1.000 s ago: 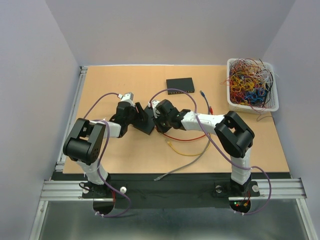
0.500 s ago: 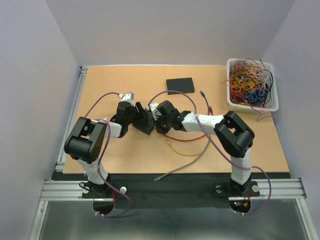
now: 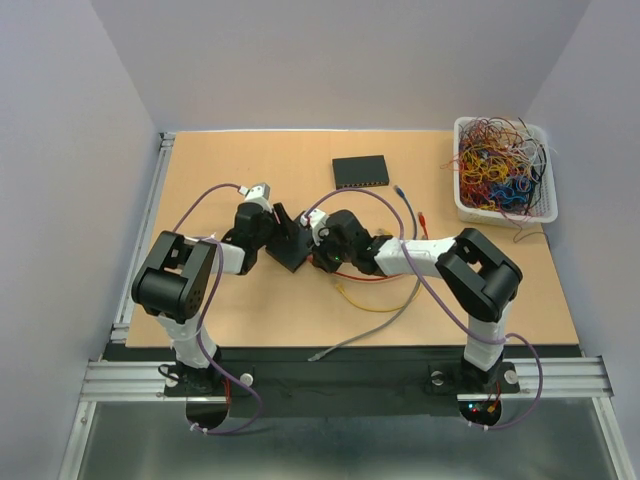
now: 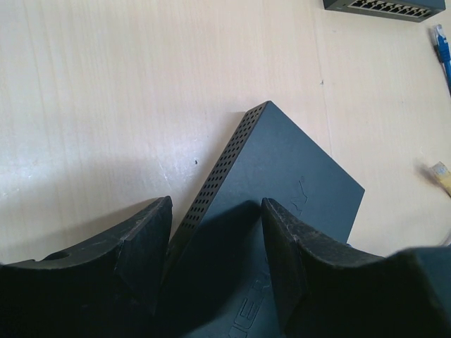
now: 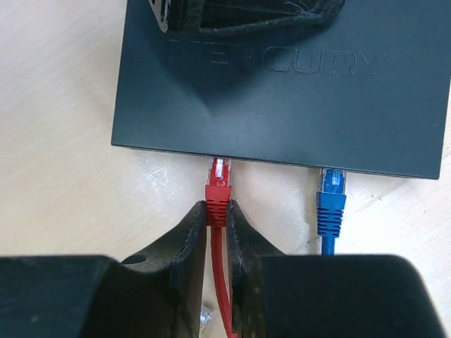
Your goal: Insert the plug into the switch port
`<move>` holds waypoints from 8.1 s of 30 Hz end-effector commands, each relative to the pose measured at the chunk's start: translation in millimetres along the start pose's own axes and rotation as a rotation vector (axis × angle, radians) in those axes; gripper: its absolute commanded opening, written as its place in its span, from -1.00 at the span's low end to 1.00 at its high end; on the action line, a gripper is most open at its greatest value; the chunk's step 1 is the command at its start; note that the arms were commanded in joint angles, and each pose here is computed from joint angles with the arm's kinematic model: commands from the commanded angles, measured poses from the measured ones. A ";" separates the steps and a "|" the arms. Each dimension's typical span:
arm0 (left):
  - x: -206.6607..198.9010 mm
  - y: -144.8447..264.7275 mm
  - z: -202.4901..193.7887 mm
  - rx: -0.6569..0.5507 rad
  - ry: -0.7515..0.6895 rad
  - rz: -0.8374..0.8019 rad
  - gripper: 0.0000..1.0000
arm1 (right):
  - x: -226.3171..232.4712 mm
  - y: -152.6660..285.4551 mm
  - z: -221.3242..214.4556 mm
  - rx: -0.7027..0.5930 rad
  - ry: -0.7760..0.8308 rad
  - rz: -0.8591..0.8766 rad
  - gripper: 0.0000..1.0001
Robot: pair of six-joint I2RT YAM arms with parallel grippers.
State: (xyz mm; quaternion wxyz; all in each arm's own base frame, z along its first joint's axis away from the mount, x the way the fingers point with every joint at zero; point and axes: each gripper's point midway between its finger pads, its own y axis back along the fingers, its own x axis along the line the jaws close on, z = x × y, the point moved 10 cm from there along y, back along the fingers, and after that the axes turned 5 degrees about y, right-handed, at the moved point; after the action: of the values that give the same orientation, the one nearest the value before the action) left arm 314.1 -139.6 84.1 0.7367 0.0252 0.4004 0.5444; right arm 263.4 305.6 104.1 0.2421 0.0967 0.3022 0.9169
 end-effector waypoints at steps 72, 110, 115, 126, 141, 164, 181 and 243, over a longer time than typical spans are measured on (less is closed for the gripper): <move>-30.3 42.4 -38.3 0.195 0.077 0.131 0.54 | -18.5 -10.6 90.9 -0.508 0.053 -0.030 -0.95; -2.8 78.2 29.5 -0.070 0.167 0.447 0.79 | -14.6 -84.2 74.1 -0.388 -0.190 -0.081 -0.95; -23.6 110.7 57.7 -0.196 0.173 0.406 0.79 | -16.4 -117.8 87.8 -0.385 -0.270 -0.121 -0.92; -33.5 159.9 85.7 -0.339 0.189 0.468 0.80 | -24.2 -191.1 184.0 -0.600 -0.272 0.058 0.62; -35.6 136.7 82.3 -0.326 0.195 0.335 0.75 | -42.6 -28.7 145.1 -0.575 -0.184 -0.309 1.00; -5.2 -4.5 100.8 -0.201 0.171 0.465 0.70 | -7.7 86.3 39.3 -0.498 -0.340 -0.342 1.00; 51.4 -54.7 147.3 -0.233 0.180 0.673 0.69 | -5.1 99.4 11.7 -0.462 -0.334 -0.385 1.00; -7.3 6.5 52.0 0.117 0.042 0.395 0.58 | -108.6 84.9 -107.4 -0.026 -0.865 -0.859 -0.46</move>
State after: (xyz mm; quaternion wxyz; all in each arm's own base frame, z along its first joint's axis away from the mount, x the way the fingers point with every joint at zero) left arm 357.5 -134.5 120.9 0.6234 0.1262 0.4554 0.6229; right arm 309.0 171.4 84.5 0.6367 0.3128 0.1269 0.6933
